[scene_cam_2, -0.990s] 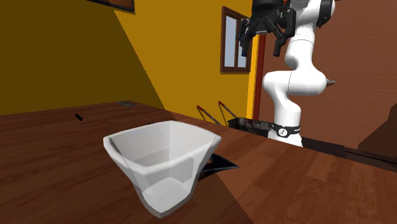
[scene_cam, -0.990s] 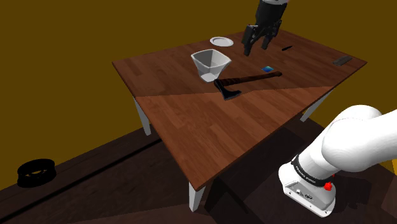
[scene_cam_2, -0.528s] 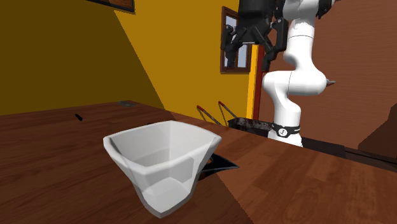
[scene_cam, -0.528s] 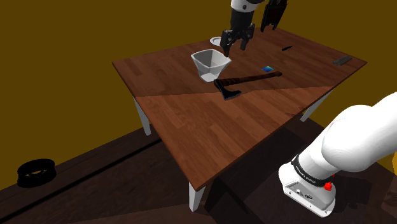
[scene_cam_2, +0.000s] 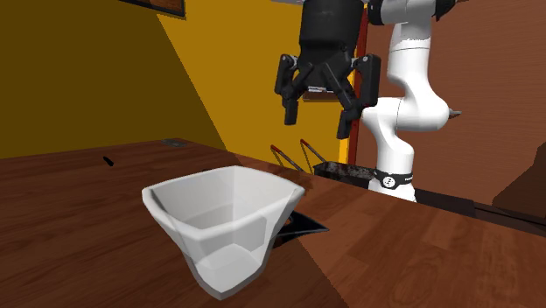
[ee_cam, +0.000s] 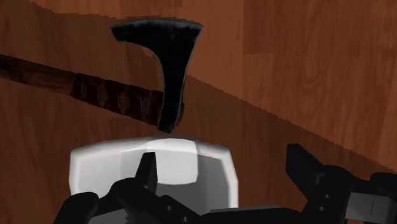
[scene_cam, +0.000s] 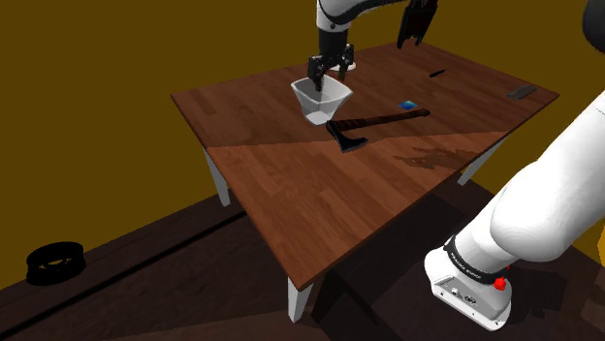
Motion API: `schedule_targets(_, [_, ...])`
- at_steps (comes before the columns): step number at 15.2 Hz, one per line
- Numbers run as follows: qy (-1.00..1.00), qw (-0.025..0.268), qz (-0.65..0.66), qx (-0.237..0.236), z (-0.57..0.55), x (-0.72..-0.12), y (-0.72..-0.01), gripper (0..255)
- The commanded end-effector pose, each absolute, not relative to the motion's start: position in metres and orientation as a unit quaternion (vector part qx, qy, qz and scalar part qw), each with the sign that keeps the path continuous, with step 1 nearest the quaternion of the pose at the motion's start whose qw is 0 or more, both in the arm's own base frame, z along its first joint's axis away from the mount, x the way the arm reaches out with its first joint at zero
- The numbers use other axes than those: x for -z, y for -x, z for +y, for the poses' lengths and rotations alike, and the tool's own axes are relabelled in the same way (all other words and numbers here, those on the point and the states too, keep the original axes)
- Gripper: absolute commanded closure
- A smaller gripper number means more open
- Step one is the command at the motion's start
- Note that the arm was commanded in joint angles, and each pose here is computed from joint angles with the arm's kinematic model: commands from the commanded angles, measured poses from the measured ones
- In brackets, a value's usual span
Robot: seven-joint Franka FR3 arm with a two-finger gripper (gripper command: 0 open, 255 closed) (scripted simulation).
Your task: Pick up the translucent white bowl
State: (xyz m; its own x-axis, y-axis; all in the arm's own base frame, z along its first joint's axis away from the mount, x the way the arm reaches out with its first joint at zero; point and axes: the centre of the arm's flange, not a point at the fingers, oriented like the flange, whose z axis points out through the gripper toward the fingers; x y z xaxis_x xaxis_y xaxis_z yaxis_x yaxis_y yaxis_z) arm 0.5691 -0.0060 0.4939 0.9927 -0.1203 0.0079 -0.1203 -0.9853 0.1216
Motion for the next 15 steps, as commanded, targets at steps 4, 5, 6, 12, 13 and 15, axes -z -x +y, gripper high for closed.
schedule_targets(4, [-0.996,0.071,-0.052,0.008,-0.004,-0.462,-0.632,0])
schedule_targets(5, [-0.996,0.073,-0.050,0.009,-0.003,-0.455,-0.644,0])
schedule_targets(6, [-0.996,0.074,-0.050,0.010,-0.003,-0.452,-0.651,0])
schedule_targets(12, [-0.996,0.074,-0.050,0.010,-0.003,-0.420,-0.651,0])
schedule_targets(13, [-0.996,0.074,-0.050,0.010,-0.003,-0.415,-0.651,0])
schedule_targets(15, [-0.996,0.074,-0.050,0.010,-0.003,-0.412,-0.651,0])
